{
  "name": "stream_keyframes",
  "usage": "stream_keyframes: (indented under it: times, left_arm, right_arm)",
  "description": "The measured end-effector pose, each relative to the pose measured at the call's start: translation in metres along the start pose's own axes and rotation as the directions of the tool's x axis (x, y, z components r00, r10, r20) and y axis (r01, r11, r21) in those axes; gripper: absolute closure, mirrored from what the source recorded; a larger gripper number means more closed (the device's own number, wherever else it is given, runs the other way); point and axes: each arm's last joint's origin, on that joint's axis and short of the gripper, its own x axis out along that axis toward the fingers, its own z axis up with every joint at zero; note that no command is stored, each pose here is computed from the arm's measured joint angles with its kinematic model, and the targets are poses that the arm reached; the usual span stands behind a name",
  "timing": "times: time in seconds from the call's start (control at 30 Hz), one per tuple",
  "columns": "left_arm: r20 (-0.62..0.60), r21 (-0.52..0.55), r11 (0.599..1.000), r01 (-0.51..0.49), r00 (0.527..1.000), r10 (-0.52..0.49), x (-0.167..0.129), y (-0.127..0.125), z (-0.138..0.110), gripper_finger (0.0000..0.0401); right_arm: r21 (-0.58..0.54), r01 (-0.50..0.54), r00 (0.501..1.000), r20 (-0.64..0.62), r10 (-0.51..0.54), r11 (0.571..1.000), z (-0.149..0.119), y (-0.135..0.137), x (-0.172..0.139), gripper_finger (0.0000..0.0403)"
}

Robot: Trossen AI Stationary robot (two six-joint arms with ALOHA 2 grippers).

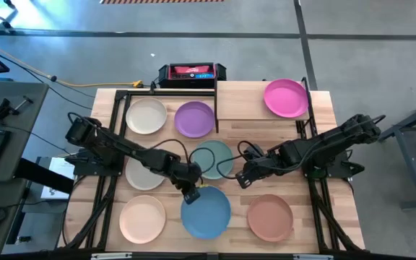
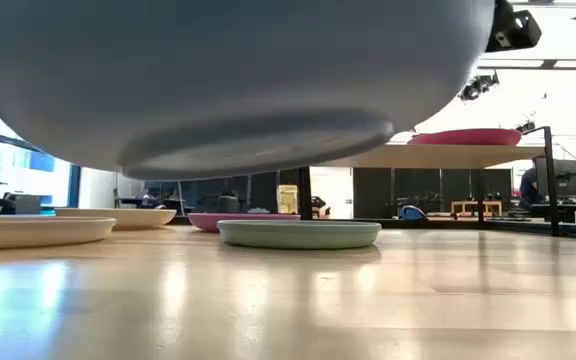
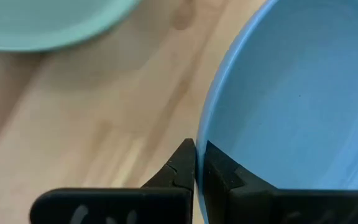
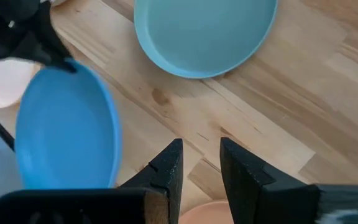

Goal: Place and stack plates onto a shelf
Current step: Stack the blue plate on top of the pink plate on the shelf

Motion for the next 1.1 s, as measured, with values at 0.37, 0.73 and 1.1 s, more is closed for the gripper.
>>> stream_keyframes:
  times: [0.37, 0.73, 1.1]
  left_arm:
    - [0.03, 0.044, 0.998, -0.038, 0.999, 0.036, -0.037, 0.024, 0.018, 0.04]
    - [-0.009, 0.083, 0.989, -0.126, 0.992, 0.127, -0.071, 0.05, 0.025, 0.04]
    - [-0.009, 0.166, 0.971, -0.174, 0.984, 0.178, -0.106, 0.059, 0.047, 0.04]
  right_arm:
    - [0.038, -0.059, 0.997, 0.061, 0.057, 0.998, 0.015, 0.003, 0.002, 0.0316]
    - [-0.01, -0.162, 0.964, 0.212, 0.16, 0.987, 0.045, 0.009, 0.003, 0.0256]
    - [-0.088, -0.288, 0.914, 0.271, 0.301, 0.954, 0.074, 0.013, 0.001, 0.0267]
